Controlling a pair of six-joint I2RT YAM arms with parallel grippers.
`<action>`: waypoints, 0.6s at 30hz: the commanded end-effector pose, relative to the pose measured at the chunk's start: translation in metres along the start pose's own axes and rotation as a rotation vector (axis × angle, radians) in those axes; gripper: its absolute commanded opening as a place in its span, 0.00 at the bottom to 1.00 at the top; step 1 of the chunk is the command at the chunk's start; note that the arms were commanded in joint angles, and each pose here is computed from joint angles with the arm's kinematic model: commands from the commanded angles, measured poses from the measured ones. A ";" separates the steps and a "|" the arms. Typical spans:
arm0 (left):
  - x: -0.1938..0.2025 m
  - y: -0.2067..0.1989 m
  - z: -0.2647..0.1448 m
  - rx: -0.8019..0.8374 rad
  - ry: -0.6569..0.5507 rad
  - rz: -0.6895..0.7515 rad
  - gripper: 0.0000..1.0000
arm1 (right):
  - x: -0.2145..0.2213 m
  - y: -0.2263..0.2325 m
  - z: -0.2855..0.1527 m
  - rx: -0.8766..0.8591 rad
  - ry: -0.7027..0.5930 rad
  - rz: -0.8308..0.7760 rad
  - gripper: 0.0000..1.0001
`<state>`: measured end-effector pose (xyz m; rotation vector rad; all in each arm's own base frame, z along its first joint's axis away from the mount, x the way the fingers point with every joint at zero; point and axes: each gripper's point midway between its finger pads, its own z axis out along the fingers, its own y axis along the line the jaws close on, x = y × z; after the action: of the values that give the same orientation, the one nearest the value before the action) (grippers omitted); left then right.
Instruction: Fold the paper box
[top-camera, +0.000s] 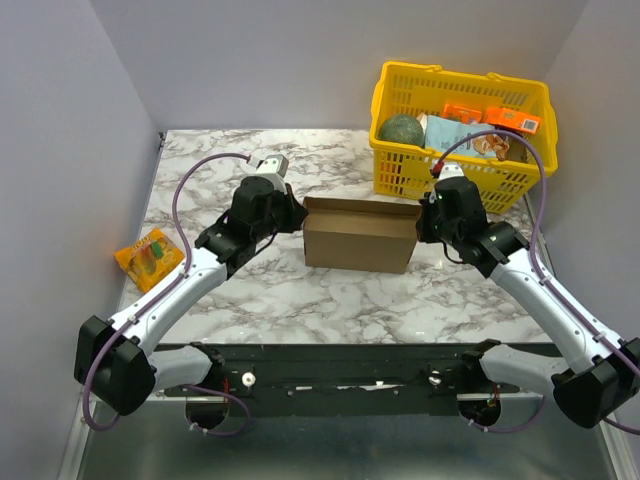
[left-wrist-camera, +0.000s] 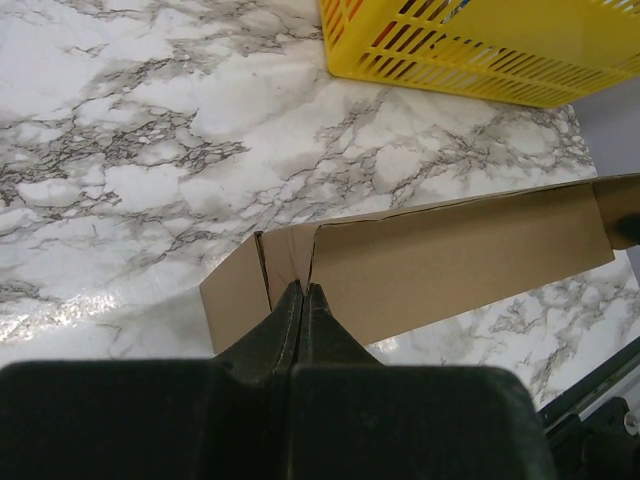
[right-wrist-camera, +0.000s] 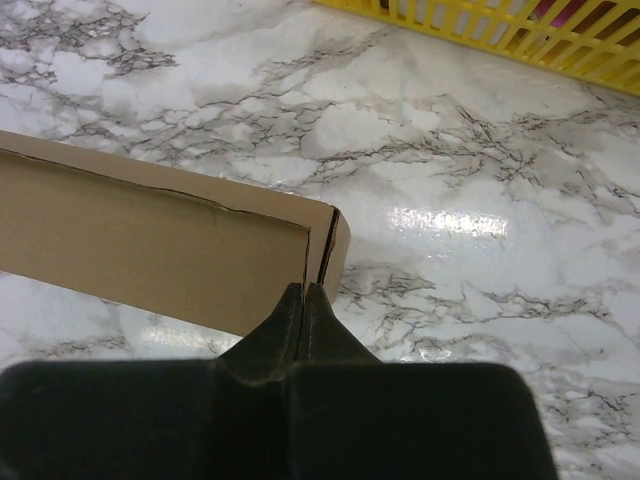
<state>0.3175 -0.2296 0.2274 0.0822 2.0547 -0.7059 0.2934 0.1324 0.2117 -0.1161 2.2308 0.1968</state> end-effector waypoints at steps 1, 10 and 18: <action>0.047 0.018 -0.002 -0.052 0.139 0.049 0.00 | 0.030 0.011 0.000 -0.063 0.102 -0.003 0.01; 0.054 0.019 -0.001 -0.095 0.165 0.161 0.00 | 0.029 0.013 -0.002 -0.072 0.095 0.001 0.01; 0.048 0.016 -0.004 -0.160 0.149 0.247 0.16 | 0.027 0.013 -0.003 -0.077 0.089 0.003 0.01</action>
<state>0.3088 -0.2342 0.2193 0.2166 2.0521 -0.5292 0.2906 0.1334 0.2120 -0.1201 2.2304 0.2124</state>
